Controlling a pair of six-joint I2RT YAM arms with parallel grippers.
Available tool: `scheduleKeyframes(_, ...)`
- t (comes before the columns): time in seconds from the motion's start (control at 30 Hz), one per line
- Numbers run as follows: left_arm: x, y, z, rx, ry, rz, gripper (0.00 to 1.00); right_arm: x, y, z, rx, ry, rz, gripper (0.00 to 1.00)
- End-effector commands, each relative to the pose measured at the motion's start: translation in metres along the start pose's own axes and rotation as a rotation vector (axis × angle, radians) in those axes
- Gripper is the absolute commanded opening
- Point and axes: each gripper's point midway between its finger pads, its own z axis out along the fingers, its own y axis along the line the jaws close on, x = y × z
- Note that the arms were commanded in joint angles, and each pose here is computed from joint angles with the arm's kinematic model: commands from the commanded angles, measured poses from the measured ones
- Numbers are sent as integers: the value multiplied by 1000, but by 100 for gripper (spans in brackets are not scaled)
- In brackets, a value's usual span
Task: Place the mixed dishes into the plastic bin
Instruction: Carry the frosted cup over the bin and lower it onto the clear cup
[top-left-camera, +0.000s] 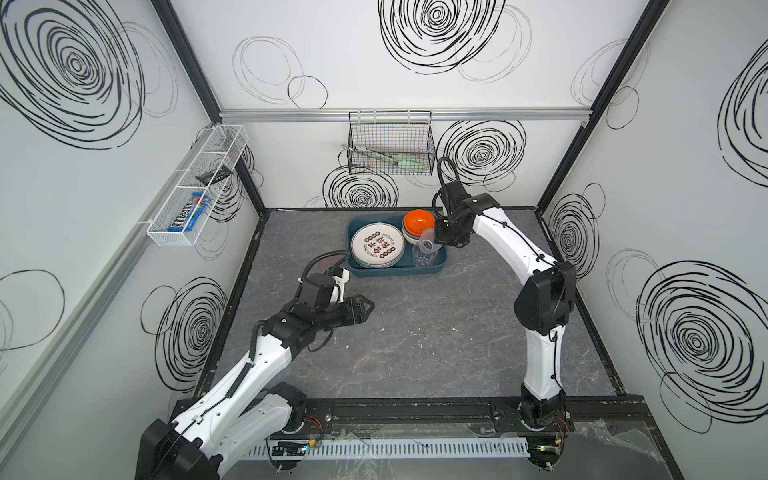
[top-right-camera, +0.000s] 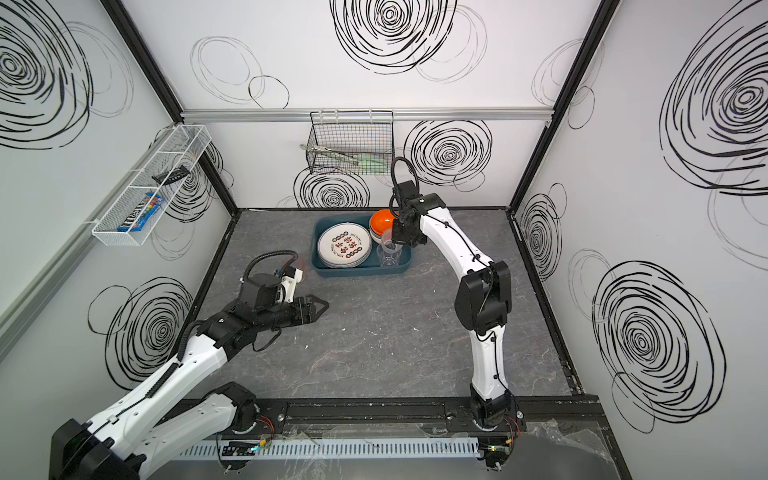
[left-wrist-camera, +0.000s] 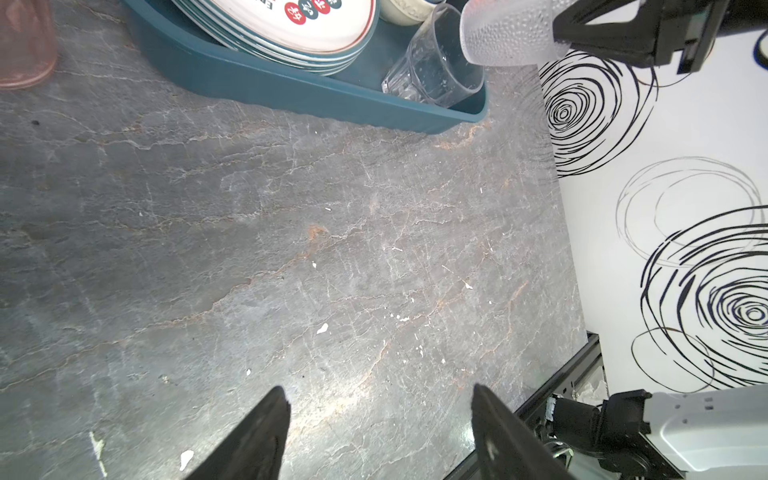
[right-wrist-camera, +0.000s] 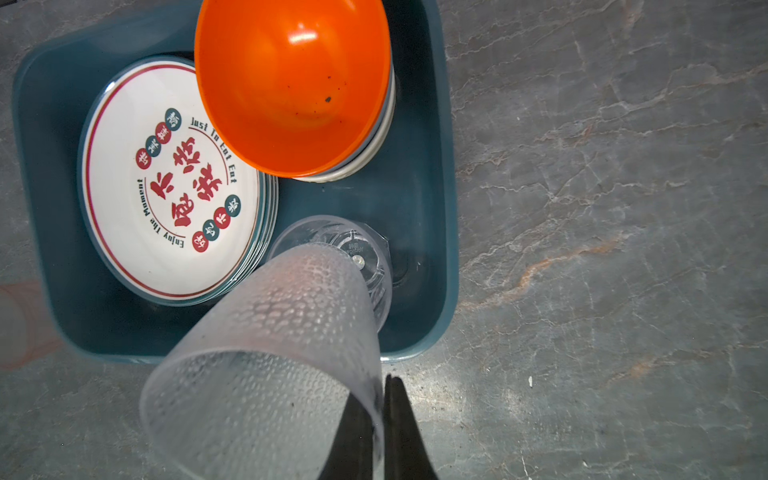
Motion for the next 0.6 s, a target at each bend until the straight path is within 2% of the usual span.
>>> scheduleKeyframes(0.0,-1,1,-1,8,-15,-6,73,-2,0,-3,0,13,1,0)
scheduleKeyframes(0.57,3,10,-1,-7,-18,-25,73,13,-2,35,21,88,-11,0)
